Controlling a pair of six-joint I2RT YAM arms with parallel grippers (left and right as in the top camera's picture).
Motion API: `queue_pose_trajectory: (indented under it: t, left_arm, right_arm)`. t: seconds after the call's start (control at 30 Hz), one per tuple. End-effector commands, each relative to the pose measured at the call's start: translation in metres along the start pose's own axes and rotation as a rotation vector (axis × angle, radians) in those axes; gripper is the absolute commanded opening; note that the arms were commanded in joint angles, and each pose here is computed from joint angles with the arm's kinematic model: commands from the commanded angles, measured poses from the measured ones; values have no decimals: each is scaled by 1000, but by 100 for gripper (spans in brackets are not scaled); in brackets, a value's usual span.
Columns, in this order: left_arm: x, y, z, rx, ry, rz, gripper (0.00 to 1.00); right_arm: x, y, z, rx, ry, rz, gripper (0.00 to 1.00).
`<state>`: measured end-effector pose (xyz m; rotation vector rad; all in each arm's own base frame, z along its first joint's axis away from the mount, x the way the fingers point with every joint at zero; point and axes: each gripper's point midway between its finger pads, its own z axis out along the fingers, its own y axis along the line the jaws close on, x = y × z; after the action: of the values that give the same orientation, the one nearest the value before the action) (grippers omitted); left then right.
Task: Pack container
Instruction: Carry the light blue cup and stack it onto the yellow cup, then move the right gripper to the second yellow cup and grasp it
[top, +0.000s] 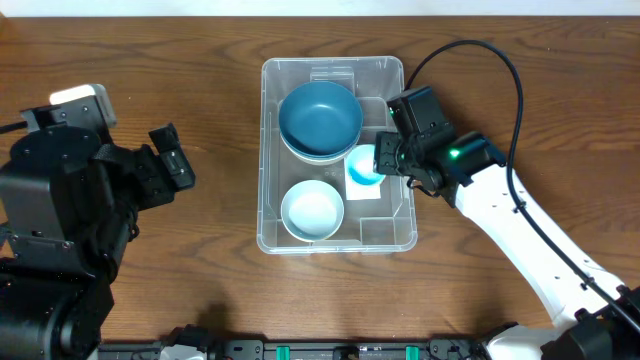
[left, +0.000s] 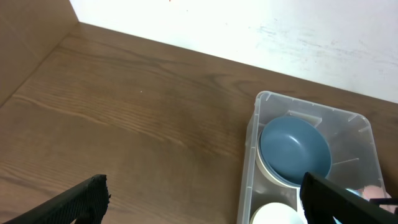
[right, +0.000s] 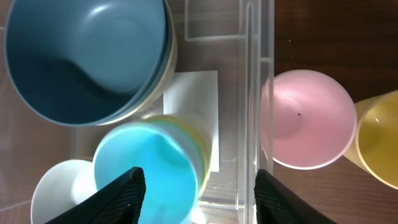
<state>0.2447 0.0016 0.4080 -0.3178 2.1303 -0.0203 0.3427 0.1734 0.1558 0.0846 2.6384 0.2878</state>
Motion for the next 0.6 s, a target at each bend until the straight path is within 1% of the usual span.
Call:
queue_pose_trajectory:
  t: [0.0, 0.1, 0.2, 0.27, 0.37, 0.57]
  left_arm:
    - [0, 3, 0, -14, -3, 1, 98]
    - [0, 3, 0, -14, -3, 1, 98]
    - [0, 3, 0, -14, -3, 1, 98]
    - [0, 3, 0, -14, -3, 1, 98]
    - [0, 3, 0, -14, -3, 1, 98]
    - [0, 3, 0, -14, -3, 1, 98]
  right_arm:
    - [-15, -7, -26, 11, -91, 6, 59]
    - [-40, -35, -57, 55, -211, 72, 69]
    - [-60, -75, -83, 92, -296, 175, 70]
    - [-65, -102, -92, 112, -310, 244, 69]
    - [-62, -133, -89, 118, -263, 308, 68]
    - [-32, -168, -50, 160, -46, 377, 73]
